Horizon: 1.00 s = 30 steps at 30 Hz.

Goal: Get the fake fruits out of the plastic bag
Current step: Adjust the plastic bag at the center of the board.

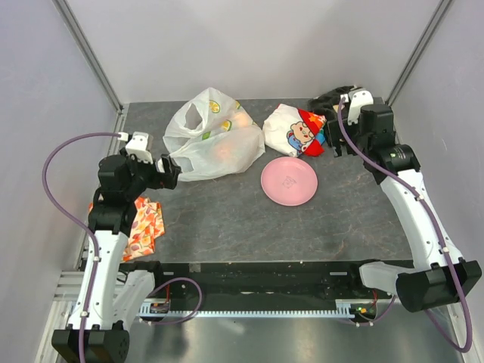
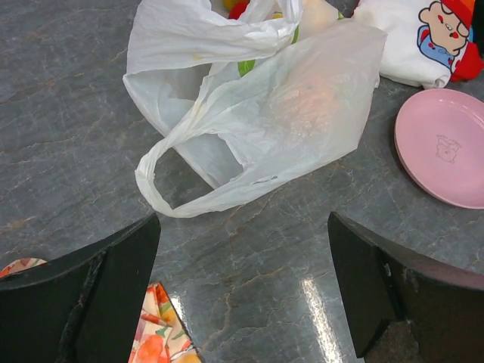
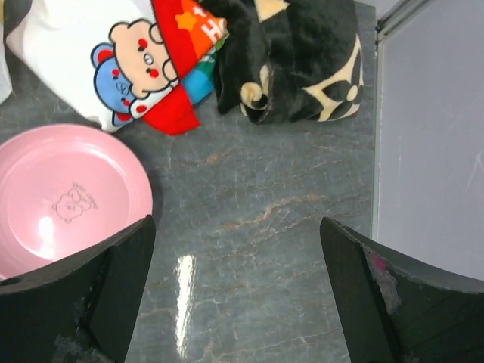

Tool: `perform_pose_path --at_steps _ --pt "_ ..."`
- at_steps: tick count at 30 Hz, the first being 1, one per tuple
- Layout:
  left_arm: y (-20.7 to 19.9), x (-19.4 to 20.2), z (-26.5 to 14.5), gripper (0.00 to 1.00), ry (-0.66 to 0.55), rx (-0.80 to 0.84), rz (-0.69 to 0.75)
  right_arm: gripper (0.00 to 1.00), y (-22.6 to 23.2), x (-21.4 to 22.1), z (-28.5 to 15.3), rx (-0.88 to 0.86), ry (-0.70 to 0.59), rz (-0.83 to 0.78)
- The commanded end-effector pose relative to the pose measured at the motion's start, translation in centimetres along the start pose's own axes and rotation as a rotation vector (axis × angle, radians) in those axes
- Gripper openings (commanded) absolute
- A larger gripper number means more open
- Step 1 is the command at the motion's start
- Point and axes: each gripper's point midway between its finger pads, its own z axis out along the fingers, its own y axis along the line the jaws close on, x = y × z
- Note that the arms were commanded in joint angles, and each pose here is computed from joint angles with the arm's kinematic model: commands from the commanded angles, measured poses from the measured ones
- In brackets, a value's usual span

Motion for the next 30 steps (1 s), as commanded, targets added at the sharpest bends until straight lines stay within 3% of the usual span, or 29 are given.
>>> perform_pose_path --at_steps 1,3,5,8,12,17,22,26,30 --pt "-0.8 -2.9 -1.1 0.99 -0.050 0.023 -0.019 0.98 1.7 0.6 -1.2 -0.137 0.014 -0.111" --pt "-1.1 -3.9 -1.5 0.98 -0.061 0.034 -0.029 0.98 4.7 0.0 -2.1 -0.335 -0.041 -0.216" --pt "-0.8 -4.8 -1.4 0.97 -0.065 0.017 -0.036 0.98 6.4 0.0 -1.7 -0.405 -0.059 -0.234" --pt "0.5 -7.5 -0.2 0.95 -0.082 -0.019 0.054 0.98 9.3 0.3 0.6 -0.488 -0.017 -0.222" --pt "-0.9 -10.3 2.4 0.93 -0.068 0.140 0.213 0.96 12.4 0.0 4.8 -0.553 0.052 -0.094" --pt "-2.1 -8.5 6.8 0.93 0.032 0.263 0.467 0.97 14.8 -0.6 6.5 -0.608 0.058 -0.068" --pt "-3.2 -6.1 10.1 0.94 0.161 0.276 0.733 0.97 15.9 -1.7 6.8 -0.637 0.057 0.003" --pt "-2.1 -4.7 13.2 0.89 0.250 0.218 0.716 0.98 17.1 -2.9 5.6 -0.649 0.023 -0.002" --pt "-1.9 -4.6 14.6 0.88 0.239 0.165 0.715 0.98 17.5 -1.3 5.0 -0.660 0.033 -0.048"
